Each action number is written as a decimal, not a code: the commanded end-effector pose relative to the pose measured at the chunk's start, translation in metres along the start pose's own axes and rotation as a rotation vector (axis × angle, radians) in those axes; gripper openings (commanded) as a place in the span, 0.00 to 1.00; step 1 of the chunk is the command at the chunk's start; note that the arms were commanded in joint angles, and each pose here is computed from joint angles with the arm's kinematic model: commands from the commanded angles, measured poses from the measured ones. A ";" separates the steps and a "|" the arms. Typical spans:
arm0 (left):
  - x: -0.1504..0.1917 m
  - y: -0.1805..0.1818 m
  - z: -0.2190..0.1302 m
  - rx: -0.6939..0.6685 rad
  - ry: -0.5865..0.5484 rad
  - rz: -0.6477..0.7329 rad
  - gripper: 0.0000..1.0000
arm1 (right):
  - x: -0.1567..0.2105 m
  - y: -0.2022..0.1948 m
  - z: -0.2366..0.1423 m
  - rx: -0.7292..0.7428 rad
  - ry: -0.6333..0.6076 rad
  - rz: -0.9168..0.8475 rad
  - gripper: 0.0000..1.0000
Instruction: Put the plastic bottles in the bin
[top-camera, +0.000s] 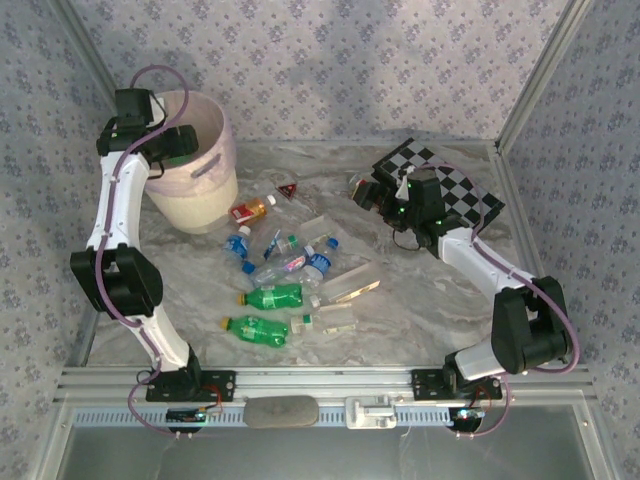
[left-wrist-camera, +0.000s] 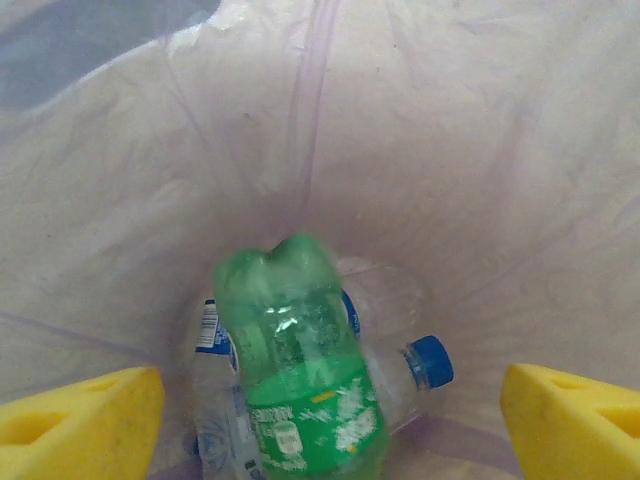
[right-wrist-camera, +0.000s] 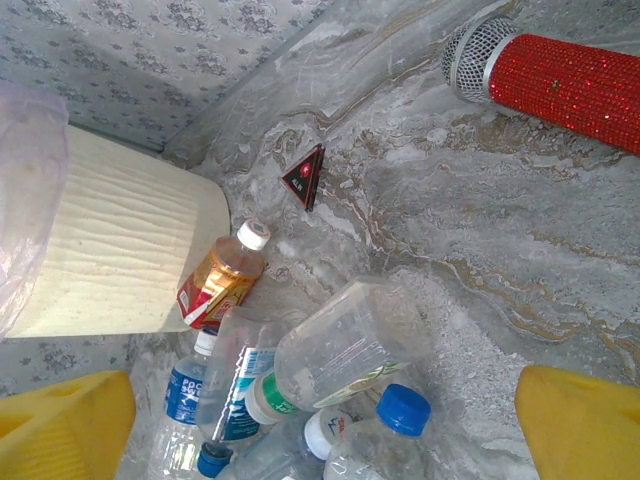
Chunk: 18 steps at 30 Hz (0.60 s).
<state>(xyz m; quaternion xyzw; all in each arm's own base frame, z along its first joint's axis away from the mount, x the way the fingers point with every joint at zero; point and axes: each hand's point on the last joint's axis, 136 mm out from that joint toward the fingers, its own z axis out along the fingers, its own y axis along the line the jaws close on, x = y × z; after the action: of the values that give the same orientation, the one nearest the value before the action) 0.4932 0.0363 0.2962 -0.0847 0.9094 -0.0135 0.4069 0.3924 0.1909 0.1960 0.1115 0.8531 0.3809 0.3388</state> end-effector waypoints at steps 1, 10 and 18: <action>-0.018 0.001 -0.022 -0.004 -0.056 -0.004 0.90 | 0.001 0.000 -0.006 0.013 -0.009 -0.021 0.99; -0.042 -0.032 -0.073 0.081 -0.199 0.004 0.94 | 0.002 -0.004 -0.006 0.027 -0.010 -0.017 0.99; -0.035 -0.126 -0.128 0.347 -0.354 0.065 0.97 | 0.003 -0.016 -0.004 0.080 -0.020 0.002 0.99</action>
<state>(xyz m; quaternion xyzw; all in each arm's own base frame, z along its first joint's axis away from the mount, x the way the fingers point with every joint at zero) 0.4468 -0.0631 0.3950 -0.0015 0.8419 -0.0940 0.5314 0.3937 0.1851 0.1909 0.1207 0.8564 0.3657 0.3438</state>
